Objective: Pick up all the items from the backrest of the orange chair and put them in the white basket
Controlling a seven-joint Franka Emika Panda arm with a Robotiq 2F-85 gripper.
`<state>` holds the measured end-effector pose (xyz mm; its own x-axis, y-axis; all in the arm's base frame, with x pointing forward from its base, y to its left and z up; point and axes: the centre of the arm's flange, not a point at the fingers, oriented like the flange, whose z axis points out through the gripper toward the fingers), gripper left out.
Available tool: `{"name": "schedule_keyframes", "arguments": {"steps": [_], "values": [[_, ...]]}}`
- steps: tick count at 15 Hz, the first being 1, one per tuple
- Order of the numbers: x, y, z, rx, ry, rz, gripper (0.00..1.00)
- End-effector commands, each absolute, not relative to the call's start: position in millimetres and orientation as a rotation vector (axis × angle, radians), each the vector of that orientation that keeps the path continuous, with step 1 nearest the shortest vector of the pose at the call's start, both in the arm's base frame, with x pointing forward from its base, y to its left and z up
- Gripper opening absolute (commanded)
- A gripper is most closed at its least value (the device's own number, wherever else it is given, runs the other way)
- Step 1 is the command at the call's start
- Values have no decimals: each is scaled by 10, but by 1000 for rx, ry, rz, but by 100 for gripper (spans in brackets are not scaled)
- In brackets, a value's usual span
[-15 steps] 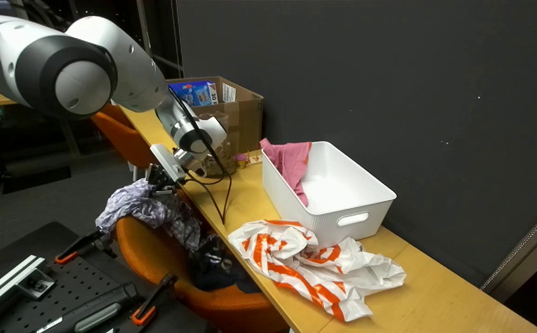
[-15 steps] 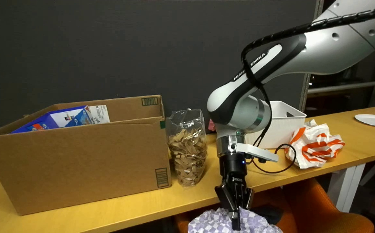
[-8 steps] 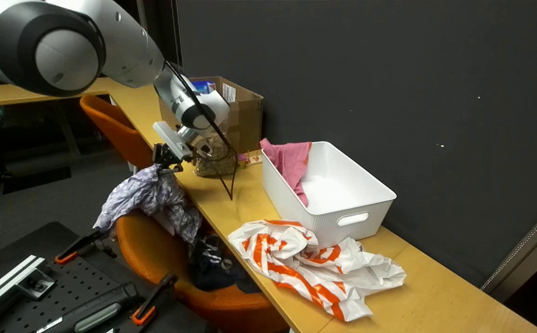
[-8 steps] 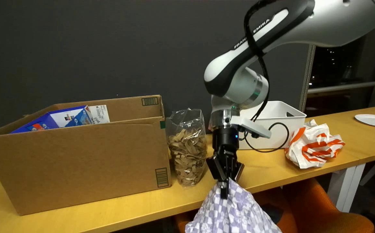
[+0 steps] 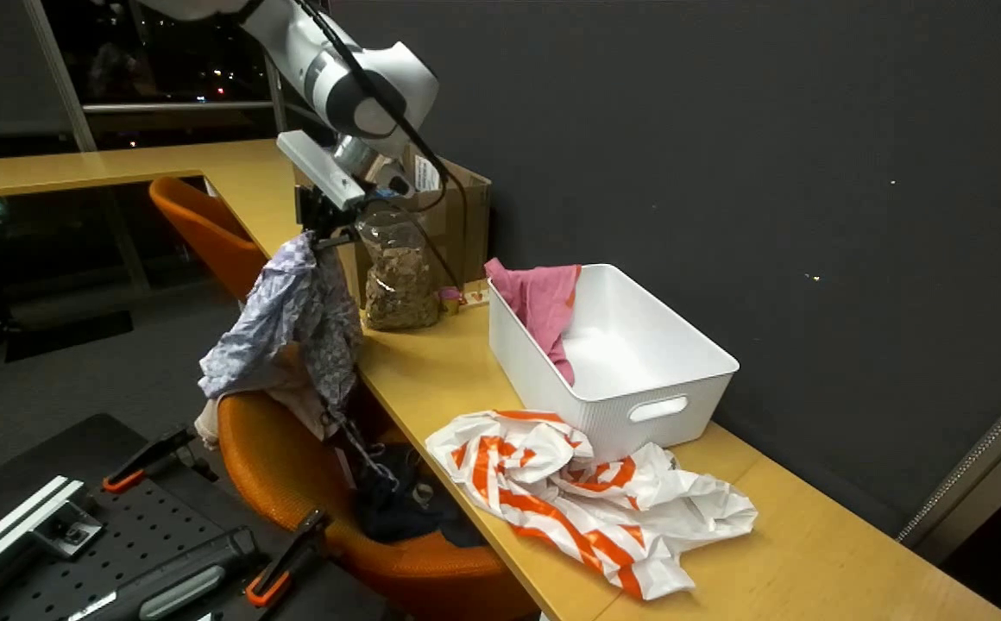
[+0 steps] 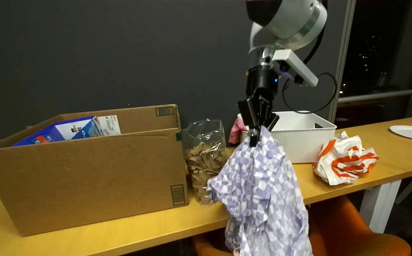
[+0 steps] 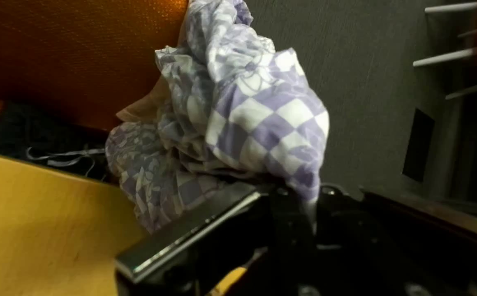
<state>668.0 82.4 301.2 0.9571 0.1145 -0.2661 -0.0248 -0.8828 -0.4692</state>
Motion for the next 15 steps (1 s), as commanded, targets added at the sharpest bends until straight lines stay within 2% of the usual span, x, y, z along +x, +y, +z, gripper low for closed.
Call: {"name": "schedule_keyframes", "arguments": {"steps": [1,10,15], "values": [[6452,90,3642,-2717,22,241,2],[6981,-2438,4584,-3009,96,-115,2],[7206,-3052,5246,-3134,-13,-399,2]]}}
